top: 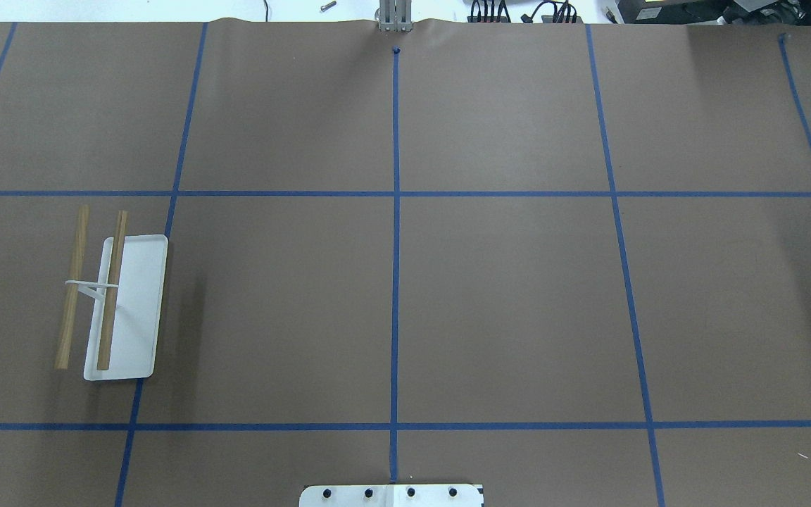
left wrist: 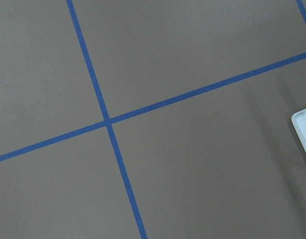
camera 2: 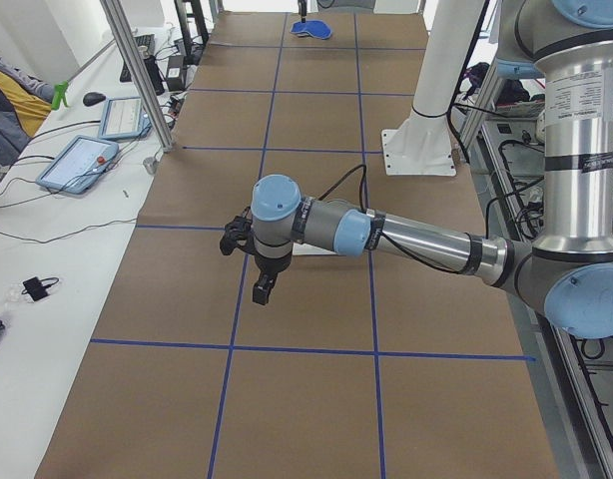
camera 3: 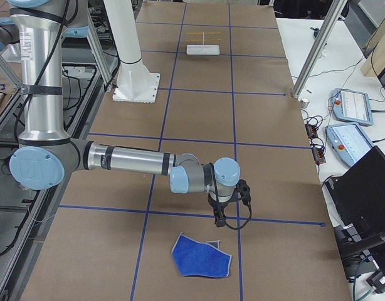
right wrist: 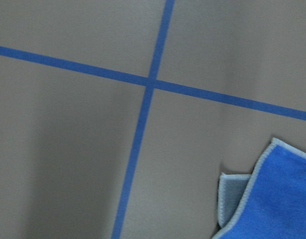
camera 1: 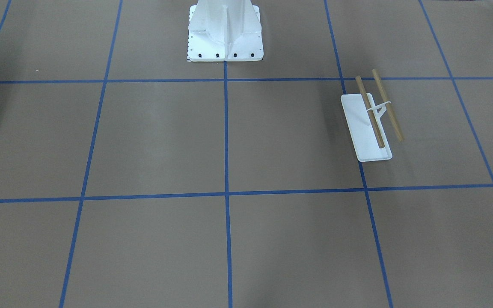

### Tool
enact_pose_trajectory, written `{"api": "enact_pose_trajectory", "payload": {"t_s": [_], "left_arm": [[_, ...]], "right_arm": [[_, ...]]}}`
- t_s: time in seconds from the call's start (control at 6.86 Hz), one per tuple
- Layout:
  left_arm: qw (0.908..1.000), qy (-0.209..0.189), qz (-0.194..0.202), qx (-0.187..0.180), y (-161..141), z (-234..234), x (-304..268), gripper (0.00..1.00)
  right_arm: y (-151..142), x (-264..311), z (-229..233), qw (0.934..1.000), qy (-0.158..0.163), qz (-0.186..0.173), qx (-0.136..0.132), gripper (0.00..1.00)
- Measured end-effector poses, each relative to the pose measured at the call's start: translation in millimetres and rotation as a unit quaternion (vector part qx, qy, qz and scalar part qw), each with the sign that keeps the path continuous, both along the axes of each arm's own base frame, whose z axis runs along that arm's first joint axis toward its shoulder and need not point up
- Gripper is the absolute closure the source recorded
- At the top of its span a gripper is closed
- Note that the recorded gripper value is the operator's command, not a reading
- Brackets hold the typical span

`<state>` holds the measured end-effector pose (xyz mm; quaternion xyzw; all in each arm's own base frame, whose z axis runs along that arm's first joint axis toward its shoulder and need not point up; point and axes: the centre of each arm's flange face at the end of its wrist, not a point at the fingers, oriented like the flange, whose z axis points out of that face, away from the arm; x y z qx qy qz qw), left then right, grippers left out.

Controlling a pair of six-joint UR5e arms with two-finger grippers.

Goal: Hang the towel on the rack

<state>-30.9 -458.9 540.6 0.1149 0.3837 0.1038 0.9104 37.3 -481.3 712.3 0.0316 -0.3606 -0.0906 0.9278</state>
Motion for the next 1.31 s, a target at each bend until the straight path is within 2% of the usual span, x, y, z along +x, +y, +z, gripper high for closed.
{"api": "enact_pose_trajectory", "payload": {"t_s": [0.15, 0.44, 0.73, 1.02, 1.31], "left_arm": [[1.0000, 0.001, -0.005, -0.004, 0.0, -0.2, 0.1, 0.02], [0.9999, 0.001, -0.007, -0.009, 0.6, 1.7, 0.1, 0.02], [0.9999, 0.002, -0.007, -0.008, 1.0, 0.8, -0.1, 0.02], [0.9999, 0.002, -0.007, -0.007, 1.2, 0.0, -0.1, 0.02], [0.9999, 0.002, -0.008, -0.008, 1.6, 1.0, -0.6, 0.02]], "right_arm": [[5.1, 24.0, 21.8, 0.9998, 0.001, 0.016, -0.009, 0.01], [11.9, 60.7, 79.0, 0.9971, -0.013, 0.053, -0.053, 0.03], [6.1, 79.0, 141.3, 0.9923, -0.030, 0.081, -0.089, 0.06], [11.5, 81.3, 176.9, 0.9892, -0.038, 0.096, -0.105, 0.06], [15.1, 79.8, 187.1, 0.9874, -0.047, 0.101, -0.112, 0.06]]}}
